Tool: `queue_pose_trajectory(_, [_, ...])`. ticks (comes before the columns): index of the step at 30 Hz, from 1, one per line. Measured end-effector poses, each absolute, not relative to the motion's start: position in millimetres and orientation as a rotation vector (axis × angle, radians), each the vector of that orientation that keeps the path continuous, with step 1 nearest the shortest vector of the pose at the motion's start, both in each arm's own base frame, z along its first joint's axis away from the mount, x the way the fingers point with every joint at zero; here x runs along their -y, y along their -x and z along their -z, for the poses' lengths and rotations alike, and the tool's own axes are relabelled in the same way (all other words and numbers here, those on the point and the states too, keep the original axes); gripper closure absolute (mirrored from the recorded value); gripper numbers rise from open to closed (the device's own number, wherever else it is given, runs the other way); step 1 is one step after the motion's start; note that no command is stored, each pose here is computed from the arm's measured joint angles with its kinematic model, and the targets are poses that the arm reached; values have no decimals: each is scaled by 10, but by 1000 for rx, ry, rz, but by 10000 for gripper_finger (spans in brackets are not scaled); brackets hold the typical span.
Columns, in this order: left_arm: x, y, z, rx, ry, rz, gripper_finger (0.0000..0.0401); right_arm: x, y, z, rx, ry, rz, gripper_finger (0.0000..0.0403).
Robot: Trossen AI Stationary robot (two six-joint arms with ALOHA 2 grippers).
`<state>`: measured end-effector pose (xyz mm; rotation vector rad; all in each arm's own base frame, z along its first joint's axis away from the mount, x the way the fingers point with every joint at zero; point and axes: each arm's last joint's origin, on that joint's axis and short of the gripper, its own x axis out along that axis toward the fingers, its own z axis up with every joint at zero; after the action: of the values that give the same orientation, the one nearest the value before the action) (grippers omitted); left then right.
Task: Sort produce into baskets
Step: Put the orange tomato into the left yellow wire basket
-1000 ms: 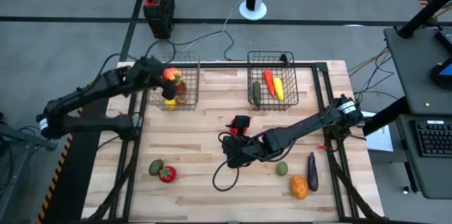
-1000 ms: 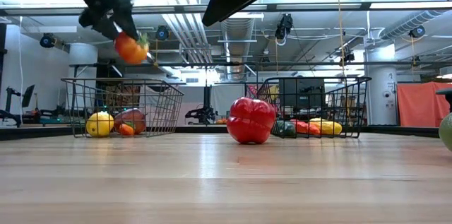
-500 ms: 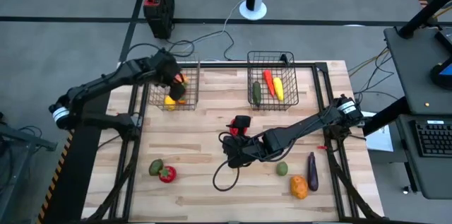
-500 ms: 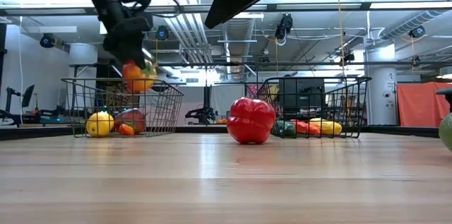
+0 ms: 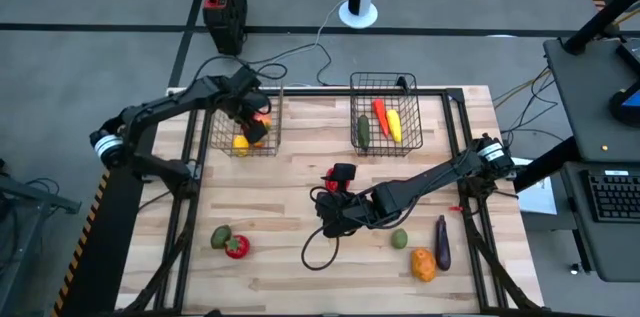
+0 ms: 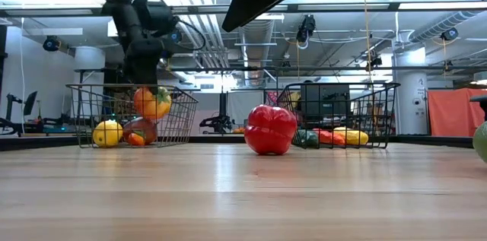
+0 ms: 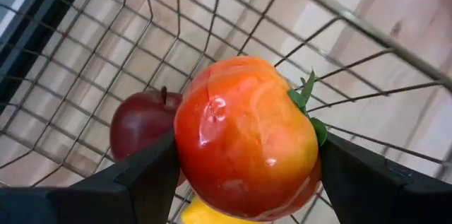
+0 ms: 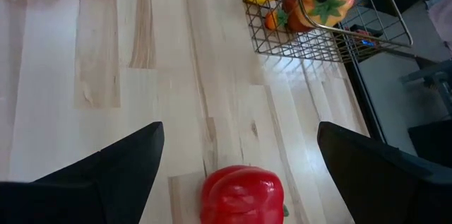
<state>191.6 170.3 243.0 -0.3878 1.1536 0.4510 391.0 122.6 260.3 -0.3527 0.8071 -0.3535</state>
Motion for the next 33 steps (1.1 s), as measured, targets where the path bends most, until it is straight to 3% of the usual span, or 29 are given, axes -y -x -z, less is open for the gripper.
queue_pose_trajectory(9, [-1828, -1905, -2290, -1199, 437, -469, 121, -1226, -3910, -2603, -807, 353, 354, 37])
queue_pose_trajectory(16, [-1860, -1909, -2246, -1154, 508, -342, 121, -1226, -3910, -2603, -807, 353, 354, 37])
queue_pose_trajectory(33, [-1933, -1933, -2180, -1144, 504, -351, 109, -1226, -3910, -2603, -806, 353, 355, 37])
